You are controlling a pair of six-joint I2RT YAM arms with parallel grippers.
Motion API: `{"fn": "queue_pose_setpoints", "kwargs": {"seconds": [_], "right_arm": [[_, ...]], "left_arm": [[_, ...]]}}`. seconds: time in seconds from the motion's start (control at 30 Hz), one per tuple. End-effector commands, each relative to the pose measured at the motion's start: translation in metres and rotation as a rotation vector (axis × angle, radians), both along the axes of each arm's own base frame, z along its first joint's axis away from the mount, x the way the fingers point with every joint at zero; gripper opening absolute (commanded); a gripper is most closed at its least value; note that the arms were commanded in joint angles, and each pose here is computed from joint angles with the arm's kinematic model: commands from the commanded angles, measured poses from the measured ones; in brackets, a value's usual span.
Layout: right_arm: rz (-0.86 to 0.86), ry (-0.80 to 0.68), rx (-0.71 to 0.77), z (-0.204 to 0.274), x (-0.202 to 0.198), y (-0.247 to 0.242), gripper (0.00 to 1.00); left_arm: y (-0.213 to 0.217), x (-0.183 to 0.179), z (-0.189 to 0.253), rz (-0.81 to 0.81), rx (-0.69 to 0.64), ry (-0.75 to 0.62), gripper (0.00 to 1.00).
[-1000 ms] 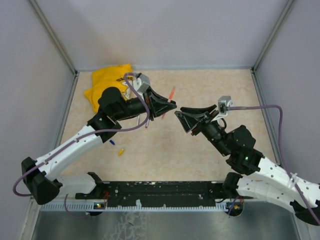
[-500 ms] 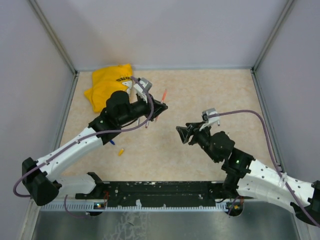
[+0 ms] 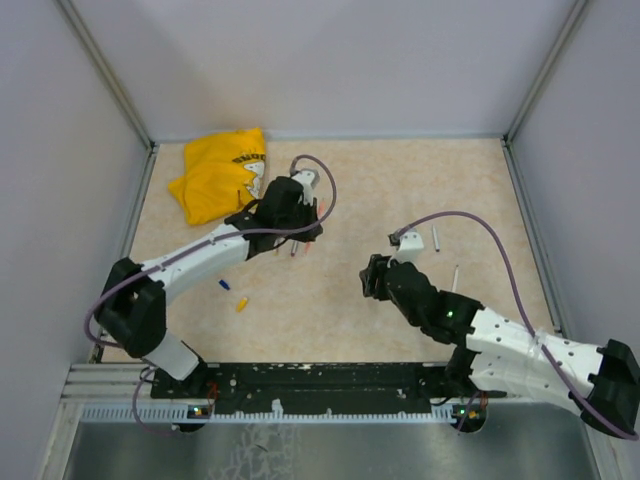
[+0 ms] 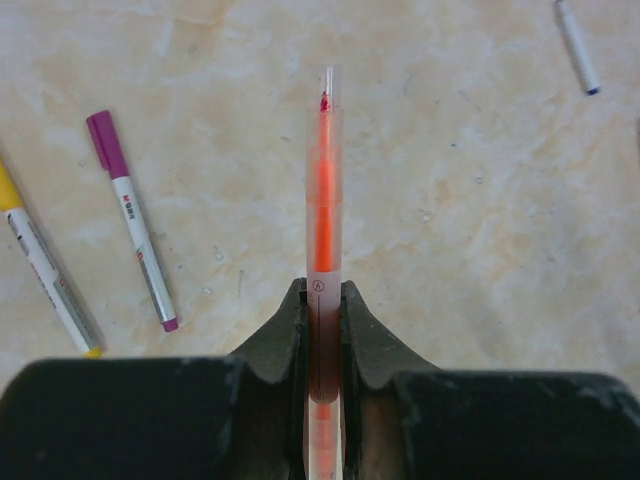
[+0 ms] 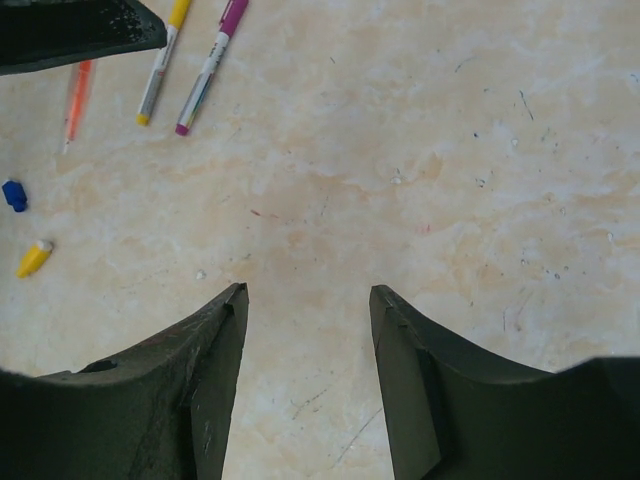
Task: Insert the pens into the pen caps
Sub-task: Place the pen at the center of the board.
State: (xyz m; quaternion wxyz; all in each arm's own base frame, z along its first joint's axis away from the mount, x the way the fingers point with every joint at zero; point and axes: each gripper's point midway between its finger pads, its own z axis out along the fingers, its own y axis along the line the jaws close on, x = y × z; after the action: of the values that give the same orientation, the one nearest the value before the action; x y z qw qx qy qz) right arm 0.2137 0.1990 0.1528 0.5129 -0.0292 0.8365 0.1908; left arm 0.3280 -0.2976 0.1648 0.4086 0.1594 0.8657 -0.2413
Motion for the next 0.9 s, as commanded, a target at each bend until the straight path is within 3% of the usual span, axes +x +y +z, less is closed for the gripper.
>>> {"fn": "queue_pose_setpoints", "kwargs": {"seconds": [0.0, 0.33, 0.87], "right_arm": [[-0.065, 0.016, 0.044, 0.001, 0.004, -0.003, 0.53], [-0.084, 0.015, 0.034, -0.002, 0.005, -0.011, 0.53], [-0.101, 0.046, 0.027, -0.017, 0.002, -0.018, 0.53]], "left_arm": [[0.013, 0.025, -0.020, 0.142, 0.087, 0.061, 0.00], [0.011, 0.060, -0.084, 0.249, 0.245, 0.200, 0.00], [0.010, 0.071, -0.135, 0.270, 0.302, 0.296, 0.07]]}}
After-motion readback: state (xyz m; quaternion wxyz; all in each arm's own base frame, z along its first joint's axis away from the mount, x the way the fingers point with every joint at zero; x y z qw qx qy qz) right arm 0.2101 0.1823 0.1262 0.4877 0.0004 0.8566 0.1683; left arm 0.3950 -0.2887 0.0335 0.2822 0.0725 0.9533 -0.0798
